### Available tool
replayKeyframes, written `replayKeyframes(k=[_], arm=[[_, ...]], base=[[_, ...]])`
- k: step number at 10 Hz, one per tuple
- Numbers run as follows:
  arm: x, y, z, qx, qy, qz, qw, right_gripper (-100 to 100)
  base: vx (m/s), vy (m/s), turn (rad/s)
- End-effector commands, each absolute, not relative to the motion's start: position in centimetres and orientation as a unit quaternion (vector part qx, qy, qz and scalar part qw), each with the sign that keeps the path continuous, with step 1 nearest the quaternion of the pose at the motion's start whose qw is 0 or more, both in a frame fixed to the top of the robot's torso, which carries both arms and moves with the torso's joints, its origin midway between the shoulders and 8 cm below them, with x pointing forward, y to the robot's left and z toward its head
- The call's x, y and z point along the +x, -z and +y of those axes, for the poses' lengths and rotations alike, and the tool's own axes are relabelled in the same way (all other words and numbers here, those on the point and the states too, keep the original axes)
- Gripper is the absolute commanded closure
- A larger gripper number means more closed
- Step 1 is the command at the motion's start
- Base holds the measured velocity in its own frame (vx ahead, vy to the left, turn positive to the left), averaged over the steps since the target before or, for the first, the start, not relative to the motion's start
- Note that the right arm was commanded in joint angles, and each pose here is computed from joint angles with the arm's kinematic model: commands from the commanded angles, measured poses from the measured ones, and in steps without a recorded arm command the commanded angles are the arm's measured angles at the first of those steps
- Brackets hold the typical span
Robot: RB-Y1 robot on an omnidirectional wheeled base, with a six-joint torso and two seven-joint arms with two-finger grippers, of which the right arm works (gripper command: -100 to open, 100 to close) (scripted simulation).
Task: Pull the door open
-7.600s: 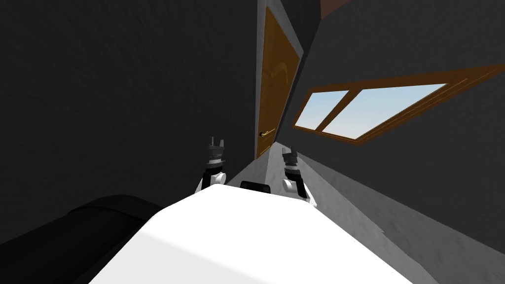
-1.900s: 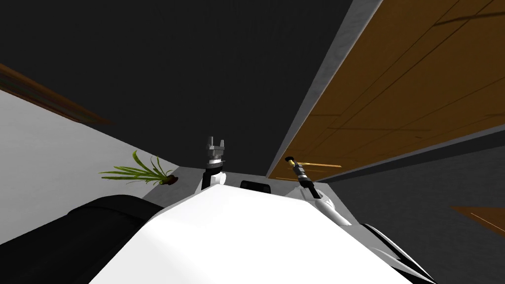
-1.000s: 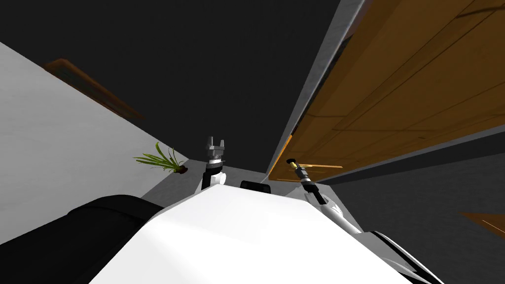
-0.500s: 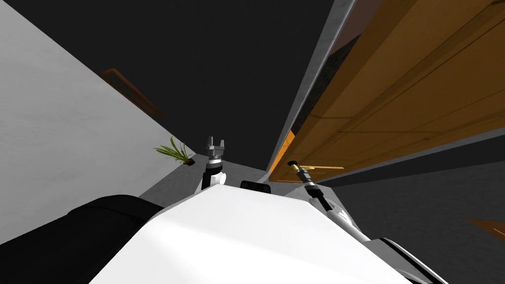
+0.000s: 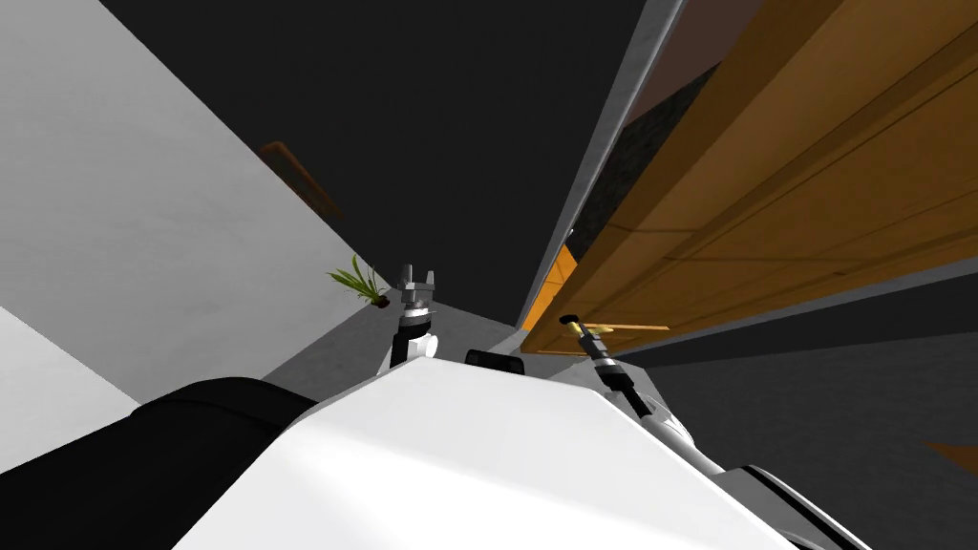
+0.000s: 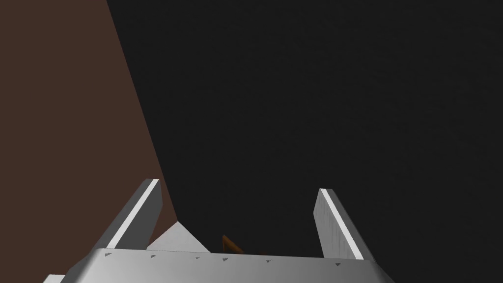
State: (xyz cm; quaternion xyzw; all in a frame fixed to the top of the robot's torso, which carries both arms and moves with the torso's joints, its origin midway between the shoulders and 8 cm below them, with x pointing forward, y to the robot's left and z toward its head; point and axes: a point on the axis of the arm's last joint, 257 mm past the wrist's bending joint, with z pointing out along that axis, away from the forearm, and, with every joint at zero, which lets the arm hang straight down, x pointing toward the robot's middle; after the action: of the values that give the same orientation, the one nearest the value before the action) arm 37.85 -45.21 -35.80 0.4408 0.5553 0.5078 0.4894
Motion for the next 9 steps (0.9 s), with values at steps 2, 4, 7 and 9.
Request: replayKeyframes(k=[2,4,7,9], arm=[[36.3,35.7,-45.5,0.436,-0.512,0.558,0.487,100],[35.6,35.7,-45.8,0.434,-0.513,0.559,0.486,100],[33.9,35.5,-46.3,0.43,-0.516,0.561,0.483,100],[33.8,35.7,-46.0,0.431,-0.517,0.562,0.48,100]], base=[[-0.199,-0.087,0.17],[-0.118,-0.052,0.083],[-0.151,-0.097,0.182],[-0.114,-0.034,0.067]])
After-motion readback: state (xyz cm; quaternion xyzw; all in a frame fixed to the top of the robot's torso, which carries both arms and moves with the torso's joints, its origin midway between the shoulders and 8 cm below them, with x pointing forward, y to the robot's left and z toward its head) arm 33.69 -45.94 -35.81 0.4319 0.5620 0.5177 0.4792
